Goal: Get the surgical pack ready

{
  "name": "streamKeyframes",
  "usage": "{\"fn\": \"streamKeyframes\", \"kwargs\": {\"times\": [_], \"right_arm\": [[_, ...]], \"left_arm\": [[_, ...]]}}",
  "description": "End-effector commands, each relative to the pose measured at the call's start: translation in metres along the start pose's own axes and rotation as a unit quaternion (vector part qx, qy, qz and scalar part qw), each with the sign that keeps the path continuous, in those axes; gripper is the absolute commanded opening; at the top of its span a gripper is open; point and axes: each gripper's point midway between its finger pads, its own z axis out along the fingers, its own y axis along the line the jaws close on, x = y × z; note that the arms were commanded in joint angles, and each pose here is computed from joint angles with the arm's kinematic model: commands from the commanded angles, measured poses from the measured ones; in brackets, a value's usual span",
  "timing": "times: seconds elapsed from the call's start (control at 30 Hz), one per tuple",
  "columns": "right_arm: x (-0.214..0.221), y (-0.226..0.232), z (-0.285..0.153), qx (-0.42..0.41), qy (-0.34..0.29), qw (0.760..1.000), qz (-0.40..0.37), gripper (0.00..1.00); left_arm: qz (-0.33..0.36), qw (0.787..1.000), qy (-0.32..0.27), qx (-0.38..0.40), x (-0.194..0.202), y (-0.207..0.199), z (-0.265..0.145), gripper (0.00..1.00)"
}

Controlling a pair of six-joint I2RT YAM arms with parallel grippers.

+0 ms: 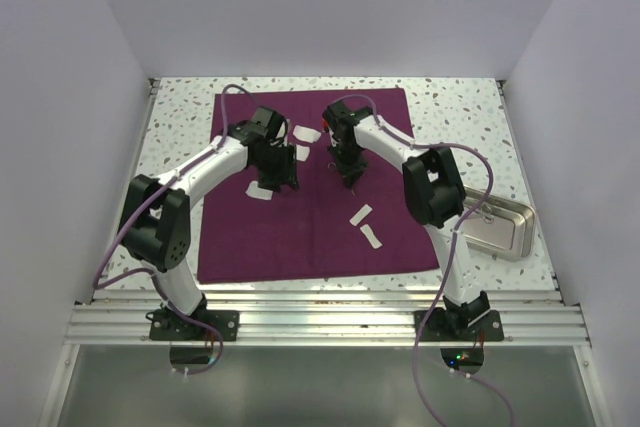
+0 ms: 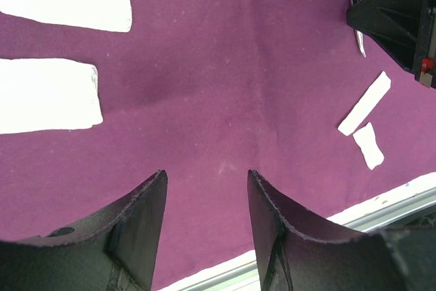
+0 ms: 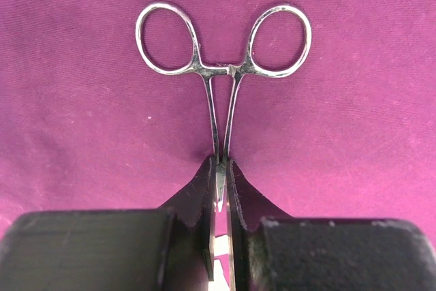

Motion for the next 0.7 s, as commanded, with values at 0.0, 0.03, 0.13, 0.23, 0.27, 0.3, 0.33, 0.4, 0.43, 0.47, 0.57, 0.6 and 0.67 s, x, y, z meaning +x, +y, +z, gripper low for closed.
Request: {"fn": "streamKeyframes", "kwargs": {"times": [0.0, 0.03, 0.13, 0.23, 0.27, 0.3, 0.33, 0.4, 0.43, 0.47, 0.57, 0.6, 0.67], "right_arm": [[-0.006, 0.010, -0.025, -0.020, -0.011, 1.000, 0.008, 0.00], [-0.008, 0.015, -0.030, -0.035, -0.013, 0.999, 0.013, 0.00], [-0.008, 0.025, -0.045, -0.083, -0.014, 0.995, 0.047, 0.00], [-0.006, 0.029, -0.056, -0.130, -0.016, 0.987, 0.093, 0.00], [-0.006, 0.030, -0.059, -0.142, -0.018, 0.985, 0.101, 0.00], [-0.003, 0.027, -0.063, -0.148, -0.018, 0.982, 0.115, 0.00], [-0.003, 0.026, -0.064, -0.151, -0.018, 0.981, 0.123, 0.00], [0.003, 0.025, -0.069, -0.173, -0.012, 0.974, 0.148, 0.00], [0.000, 0.028, -0.072, -0.192, -0.019, 0.969, 0.156, 0.00], [-0.002, 0.024, -0.075, -0.202, -0.021, 0.962, 0.181, 0.00], [-0.004, 0.020, -0.086, -0.247, -0.029, 0.939, 0.235, 0.00], [-0.002, 0.019, -0.083, -0.256, -0.031, 0.934, 0.248, 0.00], [-0.006, 0.009, -0.099, -0.270, -0.048, 0.918, 0.288, 0.00]], "left_arm": [[0.004, 1.000, -0.011, 0.015, -0.011, -0.006, -0.002, 0.54], [0.004, 1.000, -0.011, 0.016, -0.011, -0.006, -0.003, 0.54], [0.004, 1.000, -0.013, 0.016, -0.013, -0.007, -0.003, 0.54], [0.003, 1.000, -0.012, 0.018, -0.012, -0.007, -0.003, 0.54], [0.003, 1.000, -0.012, 0.018, -0.012, -0.007, -0.003, 0.54], [0.004, 1.000, -0.012, 0.019, -0.012, -0.008, -0.003, 0.54], [0.003, 1.000, -0.014, 0.021, -0.012, -0.008, -0.004, 0.54], [0.003, 1.000, -0.013, 0.023, -0.011, -0.009, -0.003, 0.54], [0.002, 1.000, -0.012, 0.023, -0.011, -0.008, -0.003, 0.54], [0.002, 1.000, -0.011, 0.024, -0.010, -0.008, -0.002, 0.54], [0.004, 1.000, -0.012, 0.024, -0.009, -0.008, -0.002, 0.54], [0.005, 1.000, -0.012, 0.024, -0.009, -0.008, -0.002, 0.54], [0.006, 1.000, -0.010, 0.026, -0.009, -0.007, -0.002, 0.54]]}}
